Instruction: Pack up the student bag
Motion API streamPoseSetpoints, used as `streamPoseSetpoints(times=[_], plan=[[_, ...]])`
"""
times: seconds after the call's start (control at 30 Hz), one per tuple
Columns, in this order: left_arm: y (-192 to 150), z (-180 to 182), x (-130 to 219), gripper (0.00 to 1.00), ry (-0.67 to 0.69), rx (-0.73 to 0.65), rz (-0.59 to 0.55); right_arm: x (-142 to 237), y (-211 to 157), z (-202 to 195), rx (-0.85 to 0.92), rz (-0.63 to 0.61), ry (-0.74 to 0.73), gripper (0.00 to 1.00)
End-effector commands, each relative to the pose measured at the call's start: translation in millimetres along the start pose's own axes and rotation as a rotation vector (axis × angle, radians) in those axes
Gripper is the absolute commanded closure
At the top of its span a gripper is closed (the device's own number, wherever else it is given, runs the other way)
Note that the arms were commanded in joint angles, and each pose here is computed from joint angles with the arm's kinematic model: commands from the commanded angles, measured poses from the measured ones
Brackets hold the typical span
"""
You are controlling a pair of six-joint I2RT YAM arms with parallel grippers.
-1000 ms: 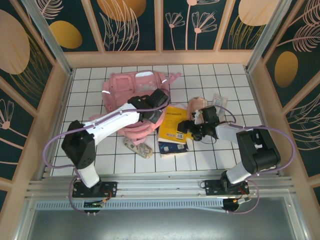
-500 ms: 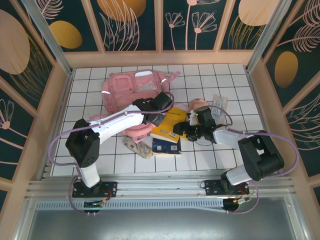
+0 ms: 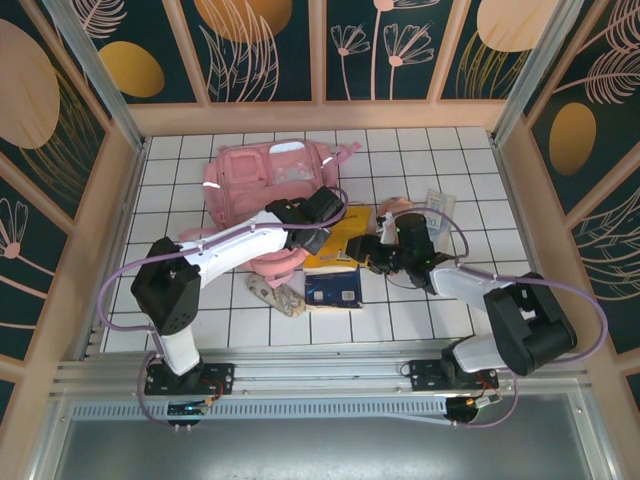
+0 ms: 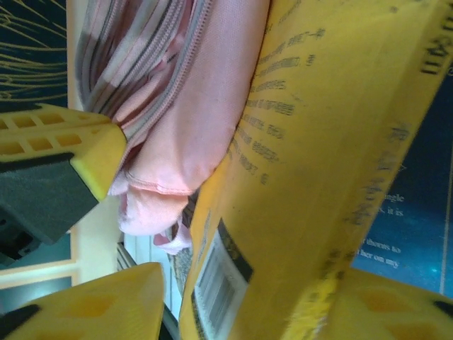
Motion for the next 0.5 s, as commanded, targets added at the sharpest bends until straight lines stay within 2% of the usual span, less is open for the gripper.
streamPoseSetpoints(times=[0.0,0.1,0.13,0.23,0.33,0.47], plan=[[9,-9,16,1.0,-0.057,0.011,-0.066,-11,5,7,0.016,-0.001,0.047,0.61],[10,-7,19,1.0,-0.05,0.009,-0.067,-19,10,5,-0.001,-0.005,0.025,0.95],[11,-5,22,1.0,-0.044,0.007,-0.065,-19,12,6,-0.002,-0.013,0.014,1.0],[18,3,35,1.0,-0.015,0.017,-0.082,-9,14,13,0.011,-0.033,-0.042,1.0],[29,16,56,1.0,0.033,0.034,-0.101,15,10,36,0.081,-0.033,-0.092,1.0],[48,35,90,1.0,0.083,0.061,-0.14,55,7,85,0.179,-0.013,-0.04,1.0]])
Point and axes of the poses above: each hand's point on the last joint's axis, 136 mm out from that joint toward the fingers, its own x axis back along the fingers, its own z axis along the line the jaws close on, y = z × x, the point moved 6 cm from there along x, back along the fingers, and after that the axes turned 8 degrees about -x, right-handed, at the moved point
